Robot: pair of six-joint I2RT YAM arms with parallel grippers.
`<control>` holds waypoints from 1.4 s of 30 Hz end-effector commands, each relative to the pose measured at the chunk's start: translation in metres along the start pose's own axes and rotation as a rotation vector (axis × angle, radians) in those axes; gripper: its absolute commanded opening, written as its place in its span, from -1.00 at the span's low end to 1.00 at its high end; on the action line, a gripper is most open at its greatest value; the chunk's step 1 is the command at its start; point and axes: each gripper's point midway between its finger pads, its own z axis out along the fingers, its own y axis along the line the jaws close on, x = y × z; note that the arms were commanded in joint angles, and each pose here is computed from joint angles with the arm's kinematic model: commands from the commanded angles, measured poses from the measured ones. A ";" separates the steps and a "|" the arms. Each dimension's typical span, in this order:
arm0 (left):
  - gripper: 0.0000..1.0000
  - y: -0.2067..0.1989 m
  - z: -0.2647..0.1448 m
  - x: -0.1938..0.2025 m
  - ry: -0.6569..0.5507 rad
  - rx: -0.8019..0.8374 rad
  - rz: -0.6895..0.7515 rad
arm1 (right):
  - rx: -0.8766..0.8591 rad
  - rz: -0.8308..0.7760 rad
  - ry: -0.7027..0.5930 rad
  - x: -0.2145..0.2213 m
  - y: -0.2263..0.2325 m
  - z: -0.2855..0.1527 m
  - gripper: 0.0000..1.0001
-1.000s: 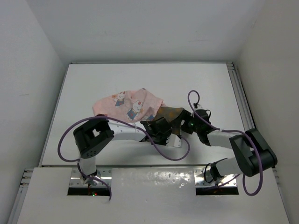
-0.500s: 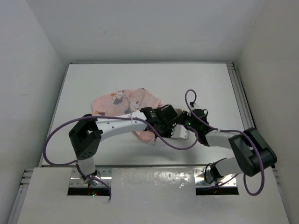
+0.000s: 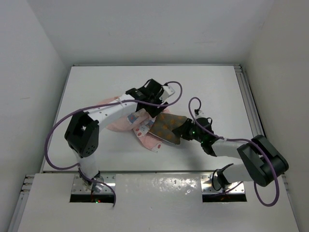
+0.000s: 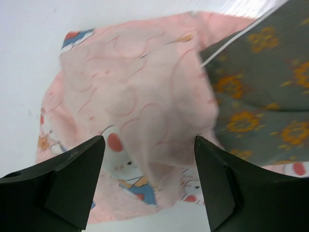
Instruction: Put the pillow into the pillowcase
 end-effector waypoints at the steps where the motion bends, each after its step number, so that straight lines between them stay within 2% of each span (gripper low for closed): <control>1: 0.47 -0.021 -0.002 -0.029 -0.082 0.073 0.005 | -0.062 -0.005 -0.046 -0.009 0.021 0.005 -1.00; 8: 0.46 -0.055 -0.010 -0.040 -0.107 0.194 0.028 | -0.062 -0.012 -0.028 -0.004 0.024 0.012 -1.00; 10: 0.46 -0.047 -0.001 -0.029 -0.054 0.108 0.049 | -0.059 -0.006 -0.029 -0.004 0.024 0.012 -1.00; 12: 0.35 -0.026 0.015 -0.010 0.025 0.008 0.059 | -0.066 -0.005 -0.037 -0.006 0.026 0.012 -1.00; 13: 0.12 -0.020 0.017 -0.006 0.045 -0.006 0.050 | -0.067 -0.005 -0.036 -0.006 0.026 0.012 -1.00; 14: -0.01 -0.008 0.020 0.001 0.069 -0.015 0.009 | -0.071 -0.010 -0.036 -0.005 0.027 0.012 -1.00; 15: -0.16 -0.008 0.022 0.002 0.076 0.015 -0.006 | -0.070 -0.012 -0.037 -0.006 0.026 0.011 -1.00; 16: -0.41 -0.007 0.022 0.003 0.074 0.027 -0.017 | -0.072 -0.012 -0.038 -0.006 0.027 0.011 -1.00; 18: -0.72 -0.010 0.020 0.000 0.054 0.056 -0.011 | -0.068 -0.016 -0.035 -0.004 0.025 0.011 -1.00; 19: -1.00 -0.014 0.020 -0.001 0.050 0.073 0.003 | -0.070 -0.014 -0.035 -0.004 0.025 0.011 -1.00; 24: -1.00 -0.035 -0.004 -0.028 -0.019 0.185 0.109 | -0.158 -0.036 -0.064 -0.008 0.045 0.006 -1.00; 27: -1.00 -0.065 -0.033 -0.056 -0.089 0.346 0.149 | -0.209 -0.062 -0.113 -0.019 0.062 0.001 -1.00; 31: -1.00 -0.105 -0.067 -0.077 -0.161 0.508 0.235 | -0.299 -0.079 -0.293 -0.060 0.096 -0.020 -1.00; 34: -1.00 -0.128 -0.095 -0.088 -0.234 0.681 0.222 | -0.360 -0.117 -0.460 -0.098 0.124 -0.050 -1.00; 39: -1.00 -0.102 -0.106 -0.110 -0.298 0.719 0.091 | -0.431 -0.226 -0.683 -0.147 0.166 -0.111 -1.00; 42: -1.00 -0.082 -0.114 -0.126 -0.348 0.710 0.027 | -0.433 -0.282 -0.767 -0.166 0.181 -0.133 -1.00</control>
